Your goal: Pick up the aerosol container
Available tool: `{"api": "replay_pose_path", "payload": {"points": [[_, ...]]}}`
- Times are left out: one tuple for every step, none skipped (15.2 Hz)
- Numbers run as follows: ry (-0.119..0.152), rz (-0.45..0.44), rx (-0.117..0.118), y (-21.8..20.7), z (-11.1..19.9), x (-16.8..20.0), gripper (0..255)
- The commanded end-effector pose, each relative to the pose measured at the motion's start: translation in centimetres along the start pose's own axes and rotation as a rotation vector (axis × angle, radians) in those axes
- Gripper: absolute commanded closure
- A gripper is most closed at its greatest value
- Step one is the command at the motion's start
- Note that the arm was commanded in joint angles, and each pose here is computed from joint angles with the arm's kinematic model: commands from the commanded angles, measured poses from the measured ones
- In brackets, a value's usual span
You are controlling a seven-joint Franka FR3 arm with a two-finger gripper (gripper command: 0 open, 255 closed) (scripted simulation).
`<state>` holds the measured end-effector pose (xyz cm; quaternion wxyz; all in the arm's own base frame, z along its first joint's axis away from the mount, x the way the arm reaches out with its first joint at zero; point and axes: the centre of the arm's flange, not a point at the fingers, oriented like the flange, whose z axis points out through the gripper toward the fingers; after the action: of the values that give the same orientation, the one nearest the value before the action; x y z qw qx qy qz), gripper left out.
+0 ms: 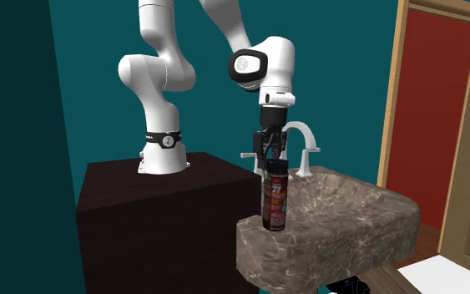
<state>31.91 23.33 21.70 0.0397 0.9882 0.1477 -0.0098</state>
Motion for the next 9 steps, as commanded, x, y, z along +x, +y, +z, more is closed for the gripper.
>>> {"api": "replay_pose_path", "payload": {"points": [[-0.004, 0.0, 0.0, 0.0, 0.2, -0.1, 255], [-0.004, 0.0, 0.0, 0.0, 0.2, -0.1, 255], [-0.004, 0.0, 0.0, 0.0, 0.2, -0.1, 255], [-0.004, 0.0, 0.0, 0.0, 0.2, 0.0, 255], [-0.004, 0.0, 0.0, 0.0, 0.1, 0.0, 255], [-0.004, 0.0, 0.0, 0.0, 0.1, 0.0, 255], [-0.004, 0.0, 0.0, 0.0, 0.2, -0.1, 255], [-0.004, 0.0, 0.0, 0.1, -0.3, -0.1, 255], [-0.004, 0.0, 0.0, 0.1, -0.9, -0.2, 255]]}}
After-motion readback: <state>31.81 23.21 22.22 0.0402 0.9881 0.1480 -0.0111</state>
